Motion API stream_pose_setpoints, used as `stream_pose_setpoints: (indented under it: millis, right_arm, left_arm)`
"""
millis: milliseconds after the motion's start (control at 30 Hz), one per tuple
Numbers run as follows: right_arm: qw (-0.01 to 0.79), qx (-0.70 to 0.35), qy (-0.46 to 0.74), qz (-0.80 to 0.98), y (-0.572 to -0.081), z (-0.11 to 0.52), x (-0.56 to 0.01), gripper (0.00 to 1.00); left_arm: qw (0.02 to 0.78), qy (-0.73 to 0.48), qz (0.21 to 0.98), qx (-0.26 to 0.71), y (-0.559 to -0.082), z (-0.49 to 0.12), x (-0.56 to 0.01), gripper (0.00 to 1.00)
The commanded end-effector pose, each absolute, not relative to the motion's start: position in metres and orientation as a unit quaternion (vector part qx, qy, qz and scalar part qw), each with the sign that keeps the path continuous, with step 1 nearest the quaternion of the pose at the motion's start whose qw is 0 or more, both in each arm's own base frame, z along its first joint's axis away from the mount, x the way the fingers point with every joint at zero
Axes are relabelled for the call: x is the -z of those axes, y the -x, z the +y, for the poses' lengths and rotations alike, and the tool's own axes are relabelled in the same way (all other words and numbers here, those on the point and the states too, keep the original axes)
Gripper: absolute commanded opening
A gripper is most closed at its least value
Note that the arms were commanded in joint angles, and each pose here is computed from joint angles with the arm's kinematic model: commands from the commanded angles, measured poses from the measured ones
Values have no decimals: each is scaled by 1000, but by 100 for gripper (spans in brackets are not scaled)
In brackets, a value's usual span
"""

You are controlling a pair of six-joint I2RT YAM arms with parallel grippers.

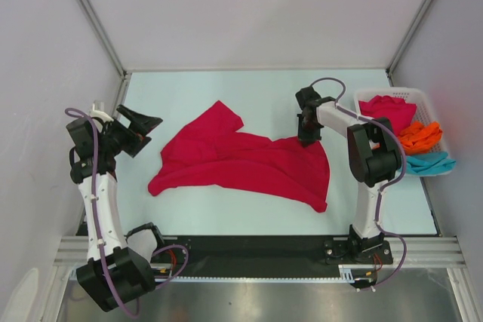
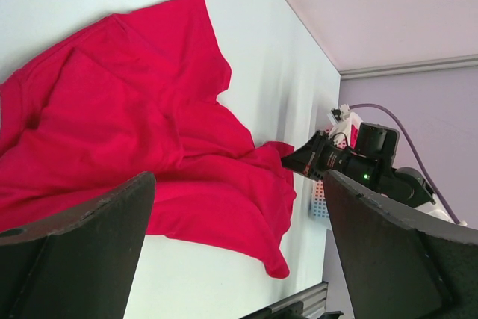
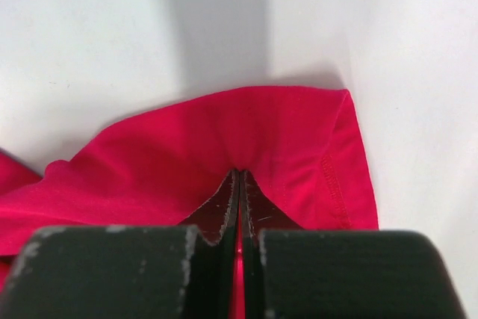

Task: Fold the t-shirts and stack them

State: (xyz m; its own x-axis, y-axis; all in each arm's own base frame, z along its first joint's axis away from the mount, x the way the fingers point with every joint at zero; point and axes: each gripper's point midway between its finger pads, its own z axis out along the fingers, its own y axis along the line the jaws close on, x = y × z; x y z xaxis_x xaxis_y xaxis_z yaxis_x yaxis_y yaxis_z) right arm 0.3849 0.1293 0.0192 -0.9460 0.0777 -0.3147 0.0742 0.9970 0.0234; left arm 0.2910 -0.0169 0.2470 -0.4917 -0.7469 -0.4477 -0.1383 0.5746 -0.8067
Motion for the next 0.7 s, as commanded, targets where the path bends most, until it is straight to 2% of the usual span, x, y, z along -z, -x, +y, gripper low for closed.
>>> stream_pose_setpoints:
  millis: [0,400,667]
  right_arm:
    - [186,-10,-34,982,-401,132,-29,0]
    - [245,43,-34,968,-440,114,-70,0]
    - [252,55,-63,964,-457,98,-74,0]
  left_arm:
    - [430,262,784,364,-292,-19,-250,100]
    - [426,263,786,363,-291,-19,-245,100]
    - [424,263,788,361,-292,-18,-242,100]
